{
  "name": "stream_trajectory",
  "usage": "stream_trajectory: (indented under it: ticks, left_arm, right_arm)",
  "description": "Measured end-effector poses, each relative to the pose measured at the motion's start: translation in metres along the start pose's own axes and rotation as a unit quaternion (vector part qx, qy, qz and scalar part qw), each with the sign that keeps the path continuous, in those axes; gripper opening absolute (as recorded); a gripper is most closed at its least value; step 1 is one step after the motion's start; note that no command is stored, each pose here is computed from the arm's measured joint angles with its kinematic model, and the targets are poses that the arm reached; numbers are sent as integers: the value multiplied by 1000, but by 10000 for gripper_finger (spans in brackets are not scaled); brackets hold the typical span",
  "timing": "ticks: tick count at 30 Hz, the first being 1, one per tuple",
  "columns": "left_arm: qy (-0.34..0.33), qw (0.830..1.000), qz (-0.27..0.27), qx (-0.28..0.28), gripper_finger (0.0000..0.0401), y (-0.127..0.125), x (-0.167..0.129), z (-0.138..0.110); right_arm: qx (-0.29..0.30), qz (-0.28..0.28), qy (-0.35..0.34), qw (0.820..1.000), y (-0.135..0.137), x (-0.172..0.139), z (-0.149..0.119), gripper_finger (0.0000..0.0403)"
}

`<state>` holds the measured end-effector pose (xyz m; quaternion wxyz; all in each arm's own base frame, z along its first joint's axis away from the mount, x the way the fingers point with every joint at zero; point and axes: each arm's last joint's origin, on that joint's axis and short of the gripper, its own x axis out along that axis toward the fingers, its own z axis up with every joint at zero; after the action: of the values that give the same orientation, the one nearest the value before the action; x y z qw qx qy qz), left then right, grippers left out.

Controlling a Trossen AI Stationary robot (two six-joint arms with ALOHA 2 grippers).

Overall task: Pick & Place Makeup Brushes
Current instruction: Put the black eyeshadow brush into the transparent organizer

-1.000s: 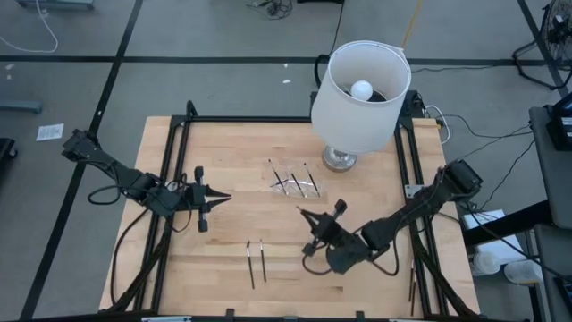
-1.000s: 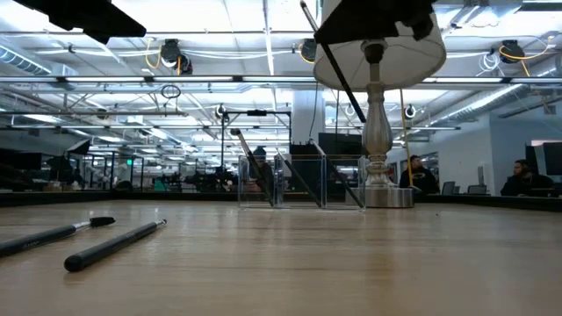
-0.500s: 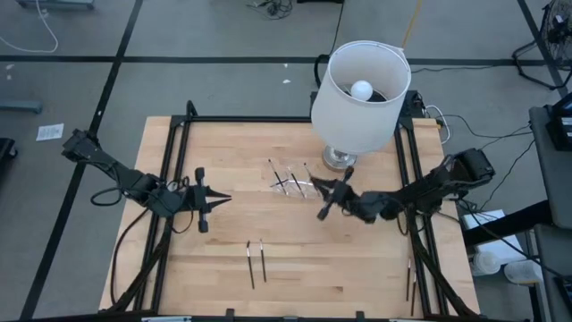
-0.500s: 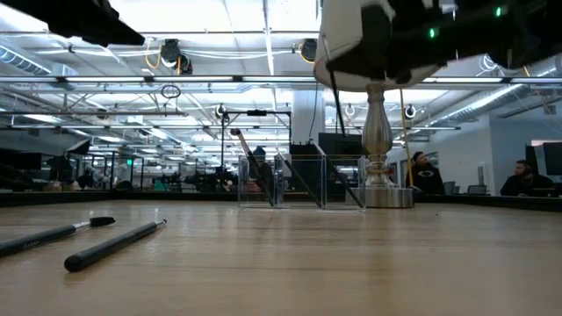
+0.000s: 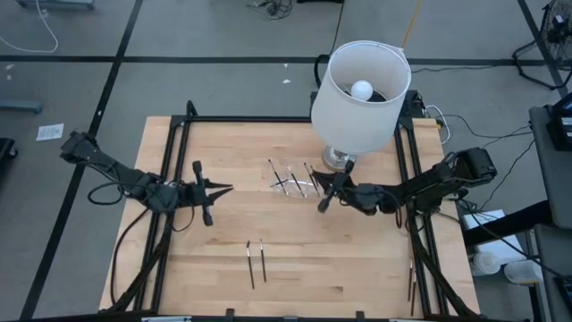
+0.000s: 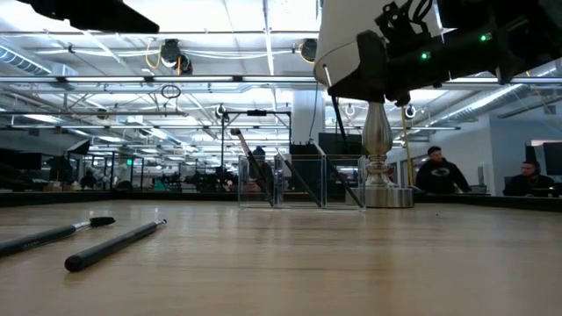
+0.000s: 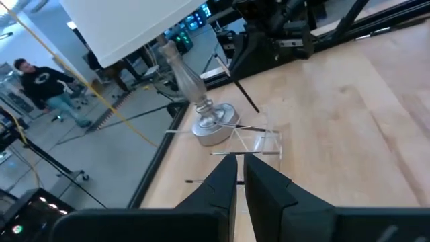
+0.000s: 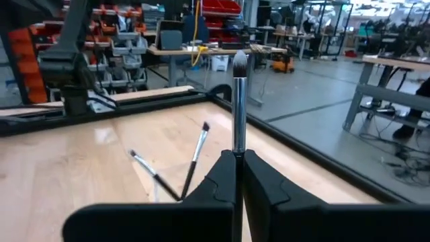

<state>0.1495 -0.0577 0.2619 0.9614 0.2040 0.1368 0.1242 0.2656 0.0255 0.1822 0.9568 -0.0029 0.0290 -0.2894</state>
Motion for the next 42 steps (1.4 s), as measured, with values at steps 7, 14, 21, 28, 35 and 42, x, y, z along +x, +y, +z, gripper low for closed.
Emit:
stream_trajectory:
  ticks: [7, 14, 21, 28, 35, 42]
  left_arm:
    - [2, 1000, 2, 9, 37, 2, 2, -1]
    - [-31, 999, -37, 6, 37, 0, 1, 5]
    - [-36, 999, -36, -12, 37, 1, 1, 7]
    - [-35, 999, -35, -11, 37, 1, 1, 6]
    - [-34, 999, -34, -12, 37, 1, 1, 6]
    - [-34, 999, -34, -20, 37, 1, 1, 6]
  right_arm:
    - [-12, -4, 15, 1000, -2, 1, -4, 0]
    - [-23, 18, -17, 999, 0, 1, 4, 0]
    - [-18, 30, -50, 998, 6, 1, 17, 0]
    - [-49, 6, 54, 997, 32, 25, 55, 0]
    - [-60, -16, 71, 996, 33, 28, 56, 0]
    - [-27, 8, -6, 1000, 15, 19, 33, 0]
